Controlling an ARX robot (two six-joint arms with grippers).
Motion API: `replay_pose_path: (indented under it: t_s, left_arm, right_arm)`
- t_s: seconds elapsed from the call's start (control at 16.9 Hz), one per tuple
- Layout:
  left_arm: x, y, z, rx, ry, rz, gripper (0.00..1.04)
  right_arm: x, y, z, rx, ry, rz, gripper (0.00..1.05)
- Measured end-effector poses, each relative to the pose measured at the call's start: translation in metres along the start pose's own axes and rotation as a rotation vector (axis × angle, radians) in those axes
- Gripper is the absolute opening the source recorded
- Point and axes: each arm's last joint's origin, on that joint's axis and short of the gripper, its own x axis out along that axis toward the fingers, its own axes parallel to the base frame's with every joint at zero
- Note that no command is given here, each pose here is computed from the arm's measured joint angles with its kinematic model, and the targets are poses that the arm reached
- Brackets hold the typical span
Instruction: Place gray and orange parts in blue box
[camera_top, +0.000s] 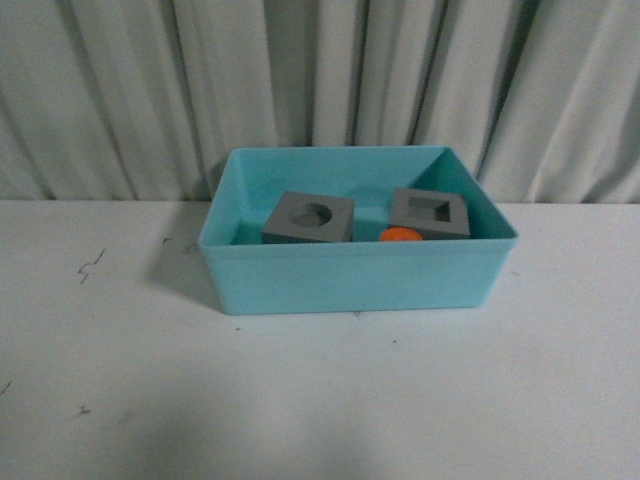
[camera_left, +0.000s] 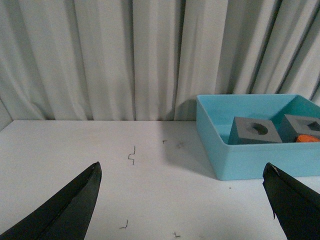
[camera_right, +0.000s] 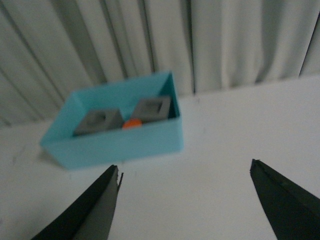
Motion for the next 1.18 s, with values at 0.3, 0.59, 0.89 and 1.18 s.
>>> replay_pose_path:
  t_s: [0.3,0.59,0.89,1.18]
  left_arm:
    - [0.000,0.000,0.000,0.000,0.000,0.002,0.98]
    - [0.000,0.000,0.000,0.000,0.000,0.001,0.98]
    - [0.000,0.000,0.000,0.000,0.001,0.001,0.98]
    - [0.000,0.000,0.000,0.000,0.000,0.000,0.98]
  right_arm:
    - [-0.001,-0.032,-0.010,-0.173,-0.207,-0.055,0.24]
    - [-0.001,-0.052,-0.014,-0.190,-0.217,-0.053,0.02]
    - [0.001,-0.056,-0.022,-0.189,-0.208,-0.066,0.02]
    - [0.001,-0.055,-0.022,-0.191,-0.214,-0.051,0.02]
